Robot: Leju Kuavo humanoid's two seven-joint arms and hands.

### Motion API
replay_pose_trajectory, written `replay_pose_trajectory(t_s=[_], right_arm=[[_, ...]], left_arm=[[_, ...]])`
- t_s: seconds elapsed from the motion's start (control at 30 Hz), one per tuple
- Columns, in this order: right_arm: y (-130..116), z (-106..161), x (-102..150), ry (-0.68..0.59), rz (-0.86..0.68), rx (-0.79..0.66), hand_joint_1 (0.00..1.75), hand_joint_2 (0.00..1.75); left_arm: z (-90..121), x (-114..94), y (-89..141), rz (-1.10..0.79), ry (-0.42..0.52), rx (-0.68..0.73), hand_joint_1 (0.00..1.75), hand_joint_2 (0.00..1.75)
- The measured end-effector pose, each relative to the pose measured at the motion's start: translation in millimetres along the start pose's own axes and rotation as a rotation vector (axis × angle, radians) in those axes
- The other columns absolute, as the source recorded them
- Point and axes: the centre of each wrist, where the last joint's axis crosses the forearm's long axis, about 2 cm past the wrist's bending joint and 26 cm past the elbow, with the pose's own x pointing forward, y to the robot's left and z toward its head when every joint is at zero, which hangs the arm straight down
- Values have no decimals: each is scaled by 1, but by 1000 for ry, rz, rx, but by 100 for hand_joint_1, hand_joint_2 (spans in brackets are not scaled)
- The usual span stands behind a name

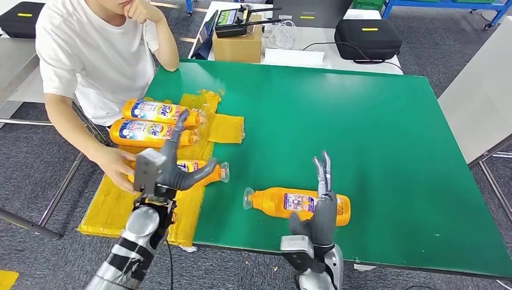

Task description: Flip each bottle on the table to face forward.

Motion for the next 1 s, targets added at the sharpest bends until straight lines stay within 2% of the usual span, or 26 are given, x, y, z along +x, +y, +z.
replay_pose_trajectory(t_s=[0.07, 0.17, 0.33, 0.5, 0.67, 1.0], right_arm=[[-1, 8, -9, 29, 150, 105, 0, 175], [-3, 22, -26, 95, 292, 215, 0, 175], [-13, 45, -58, 223, 473, 370, 0, 175], [-23, 57, -74, 316, 565, 484, 0, 175], [-27, 60, -80, 350, 610, 528, 0, 175], [-44, 52, -84, 347, 838, 540, 0, 175]], left_arm=[[4, 12, -1, 10, -71, 60, 0, 175], [11, 25, -2, 40, -122, 112, 0, 175], [23, 39, 1, 88, -155, 173, 0, 175], [30, 44, 4, 89, -153, 208, 0, 175], [33, 47, 5, 79, -148, 217, 0, 175], [44, 47, -1, 59, -116, 207, 0, 175]])
